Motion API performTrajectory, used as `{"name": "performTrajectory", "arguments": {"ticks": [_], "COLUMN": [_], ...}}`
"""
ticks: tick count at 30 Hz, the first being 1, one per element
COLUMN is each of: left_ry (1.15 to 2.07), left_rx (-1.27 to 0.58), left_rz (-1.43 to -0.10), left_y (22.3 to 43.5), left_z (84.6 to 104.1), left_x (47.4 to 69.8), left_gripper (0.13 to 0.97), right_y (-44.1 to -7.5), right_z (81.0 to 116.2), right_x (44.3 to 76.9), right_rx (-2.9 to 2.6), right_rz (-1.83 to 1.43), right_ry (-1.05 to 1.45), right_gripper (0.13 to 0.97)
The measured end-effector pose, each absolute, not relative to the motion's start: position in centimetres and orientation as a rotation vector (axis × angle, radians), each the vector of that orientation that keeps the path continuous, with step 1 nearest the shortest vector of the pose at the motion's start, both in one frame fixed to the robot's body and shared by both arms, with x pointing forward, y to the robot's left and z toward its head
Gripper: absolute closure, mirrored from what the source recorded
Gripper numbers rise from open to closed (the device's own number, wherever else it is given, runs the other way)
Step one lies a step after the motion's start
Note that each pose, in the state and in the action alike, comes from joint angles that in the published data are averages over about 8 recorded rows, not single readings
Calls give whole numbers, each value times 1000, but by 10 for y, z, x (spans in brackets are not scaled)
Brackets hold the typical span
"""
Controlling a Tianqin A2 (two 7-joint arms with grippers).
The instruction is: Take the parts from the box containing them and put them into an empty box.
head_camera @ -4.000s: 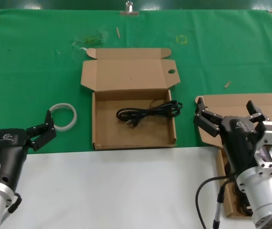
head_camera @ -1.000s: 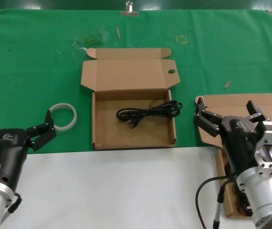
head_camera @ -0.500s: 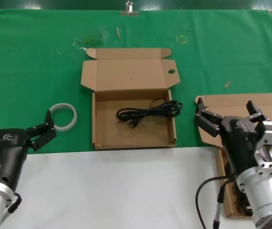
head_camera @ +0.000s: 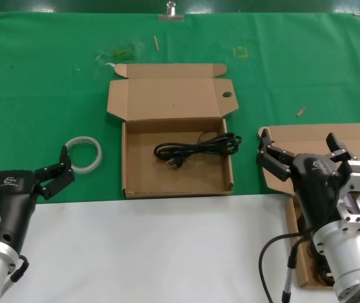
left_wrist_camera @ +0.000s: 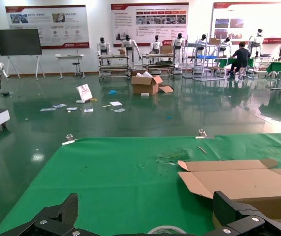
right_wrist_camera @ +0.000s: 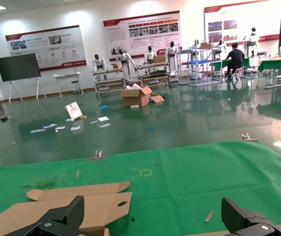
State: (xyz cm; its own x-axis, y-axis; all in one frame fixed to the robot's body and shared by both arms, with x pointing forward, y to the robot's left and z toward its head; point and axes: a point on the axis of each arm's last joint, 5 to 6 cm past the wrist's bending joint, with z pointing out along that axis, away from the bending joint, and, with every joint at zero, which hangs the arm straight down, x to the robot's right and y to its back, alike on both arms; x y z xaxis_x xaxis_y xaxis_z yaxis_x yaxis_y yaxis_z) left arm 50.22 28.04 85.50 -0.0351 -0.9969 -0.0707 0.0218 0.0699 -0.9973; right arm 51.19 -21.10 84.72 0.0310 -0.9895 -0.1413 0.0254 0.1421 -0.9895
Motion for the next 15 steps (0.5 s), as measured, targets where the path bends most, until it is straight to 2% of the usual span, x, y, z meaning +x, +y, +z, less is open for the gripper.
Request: {"name": "performTrajectory", "arguments": {"ticks": [15], "left_ry": [1253], "left_rx": [-1125], "left_rz": [-1193], "left_y": [280], "left_z": [855], "left_x": [502], "left_gripper": [132], "right_y": [-211], "right_z": [847], "right_x": [512], "right_rx": [-1098], "right_rz": [-1096], "right_ry": [1232], "right_gripper": [130]}}
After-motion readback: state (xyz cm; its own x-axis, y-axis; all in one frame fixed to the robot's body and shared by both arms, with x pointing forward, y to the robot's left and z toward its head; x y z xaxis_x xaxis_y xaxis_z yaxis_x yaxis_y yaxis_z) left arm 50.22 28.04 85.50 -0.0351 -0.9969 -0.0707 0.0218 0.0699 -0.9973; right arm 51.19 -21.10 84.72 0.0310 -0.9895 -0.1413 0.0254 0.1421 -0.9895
